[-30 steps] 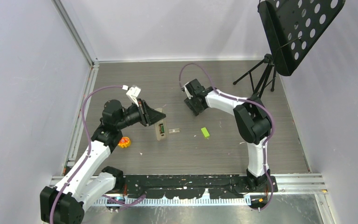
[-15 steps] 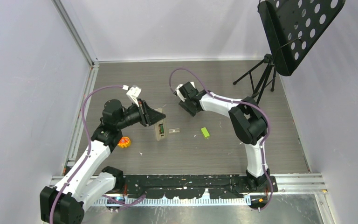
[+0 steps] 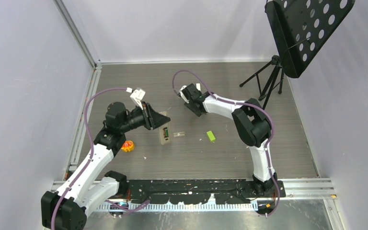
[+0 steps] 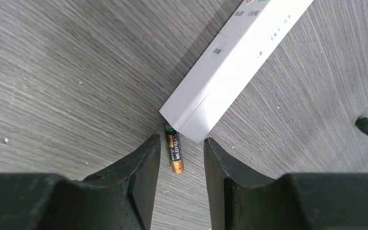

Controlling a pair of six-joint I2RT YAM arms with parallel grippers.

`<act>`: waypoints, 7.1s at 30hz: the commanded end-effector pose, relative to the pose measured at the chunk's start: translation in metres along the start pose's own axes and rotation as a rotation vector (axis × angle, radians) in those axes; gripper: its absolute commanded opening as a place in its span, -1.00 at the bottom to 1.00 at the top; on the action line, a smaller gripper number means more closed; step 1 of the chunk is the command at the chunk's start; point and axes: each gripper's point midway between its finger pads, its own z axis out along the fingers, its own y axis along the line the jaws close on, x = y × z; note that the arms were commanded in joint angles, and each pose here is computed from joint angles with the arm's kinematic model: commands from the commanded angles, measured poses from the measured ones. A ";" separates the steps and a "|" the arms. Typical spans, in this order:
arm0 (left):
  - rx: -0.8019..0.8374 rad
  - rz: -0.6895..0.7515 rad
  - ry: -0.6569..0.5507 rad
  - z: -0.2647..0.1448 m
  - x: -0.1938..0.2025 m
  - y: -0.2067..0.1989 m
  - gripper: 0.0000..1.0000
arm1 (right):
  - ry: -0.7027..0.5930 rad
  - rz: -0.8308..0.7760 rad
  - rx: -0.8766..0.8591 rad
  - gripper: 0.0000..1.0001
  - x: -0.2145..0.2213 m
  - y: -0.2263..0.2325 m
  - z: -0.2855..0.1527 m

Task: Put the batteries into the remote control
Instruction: Move the battery to the center of the board, then pick up the battery from the center of the board, then load the battery into the remote control.

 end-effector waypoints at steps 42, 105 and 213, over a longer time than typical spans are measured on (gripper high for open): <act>-0.055 -0.177 -0.217 0.020 -0.026 0.028 -1.00 | 0.009 0.567 -0.359 -0.93 0.028 0.041 -0.068; 0.045 -0.663 -0.346 0.013 -0.034 0.019 -1.00 | -0.739 0.841 -0.793 0.07 -0.132 0.083 -0.349; 0.272 -0.308 -0.211 -0.003 -0.076 -0.065 -1.00 | -0.982 1.120 -1.186 0.56 -0.106 0.083 -0.371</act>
